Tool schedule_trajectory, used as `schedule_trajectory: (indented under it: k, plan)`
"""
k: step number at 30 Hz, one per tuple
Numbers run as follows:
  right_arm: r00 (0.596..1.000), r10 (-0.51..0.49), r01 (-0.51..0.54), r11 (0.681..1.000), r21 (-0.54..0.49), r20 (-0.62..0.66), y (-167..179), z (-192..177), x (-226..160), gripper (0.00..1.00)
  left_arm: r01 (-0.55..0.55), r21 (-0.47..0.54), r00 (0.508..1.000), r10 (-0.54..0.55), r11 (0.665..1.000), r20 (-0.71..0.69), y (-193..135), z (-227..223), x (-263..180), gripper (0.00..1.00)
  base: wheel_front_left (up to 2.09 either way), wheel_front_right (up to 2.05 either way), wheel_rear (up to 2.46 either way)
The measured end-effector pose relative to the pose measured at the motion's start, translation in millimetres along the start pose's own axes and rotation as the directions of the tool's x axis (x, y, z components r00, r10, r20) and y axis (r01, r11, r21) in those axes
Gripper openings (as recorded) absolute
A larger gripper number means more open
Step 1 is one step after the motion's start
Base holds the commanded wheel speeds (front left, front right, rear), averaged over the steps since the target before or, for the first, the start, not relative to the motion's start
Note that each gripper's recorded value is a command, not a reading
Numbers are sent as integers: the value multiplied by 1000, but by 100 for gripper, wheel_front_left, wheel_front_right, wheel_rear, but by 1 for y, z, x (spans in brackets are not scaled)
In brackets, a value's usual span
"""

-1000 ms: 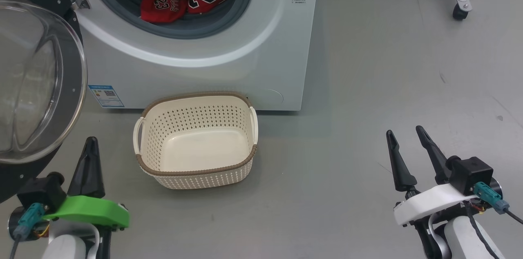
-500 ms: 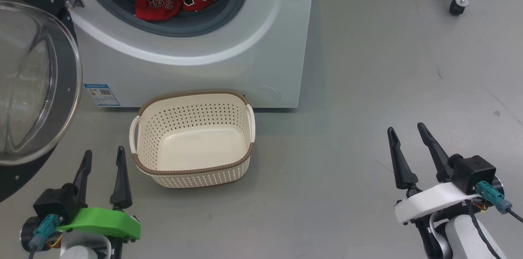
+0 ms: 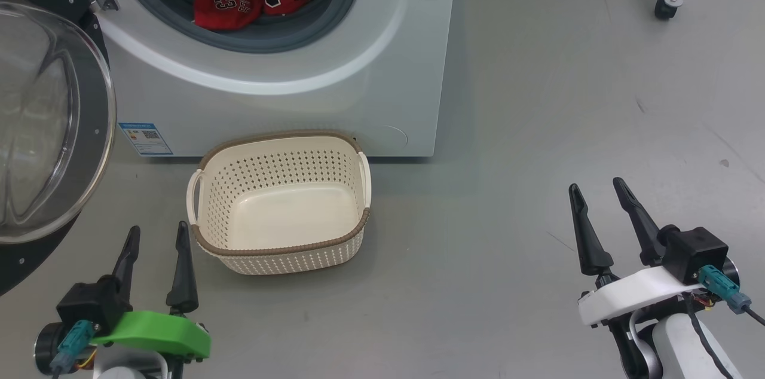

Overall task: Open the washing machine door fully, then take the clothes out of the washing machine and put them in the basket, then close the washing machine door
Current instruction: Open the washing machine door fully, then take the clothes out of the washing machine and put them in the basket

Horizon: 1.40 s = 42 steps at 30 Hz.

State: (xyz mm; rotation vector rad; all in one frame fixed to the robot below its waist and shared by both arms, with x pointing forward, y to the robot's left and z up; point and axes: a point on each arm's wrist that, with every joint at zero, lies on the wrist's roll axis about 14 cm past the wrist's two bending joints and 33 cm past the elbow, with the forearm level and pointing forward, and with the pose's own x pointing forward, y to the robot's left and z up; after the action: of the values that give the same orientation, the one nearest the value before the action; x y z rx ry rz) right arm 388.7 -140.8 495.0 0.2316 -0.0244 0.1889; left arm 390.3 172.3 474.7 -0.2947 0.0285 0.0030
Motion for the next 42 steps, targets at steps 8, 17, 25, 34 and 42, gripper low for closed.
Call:
schedule_trajectory:
  k: [8, 17, 25, 34, 42]
  plan:
    - [1000, -2, 2, 1000, -5, -1, 0, 0, -1, 100, 18, 30, 1000, -18, 999, 3, -5, 1, 0, 100, 0, 0, 0]
    - [1000, -4, 4, 1000, -3, -2, 0, -1, -2, 100, 22, 31, 1000, -22, 999, 9, -7, 2, 0, 100, 0, 0, 0]
    - [1000, -6, 6, 1000, -9, -8, 0, -3, -5, 100, 23, 27, 1000, -23, 999, -2, -7, -1, -3, 100, 0, 0, 0]
    - [1000, -9, 9, 1000, -6, -10, -1, -4, -5, 100, 25, 26, 1000, -25, 999, -1, -8, -1, -3, 100, 0, 0, 0]
    - [1000, -14, 14, 1000, -2, -14, -2, -6, -4, 100, 26, 25, 1000, -26, 999, 3, -8, 0, -2, 100, 0, 0, 0]
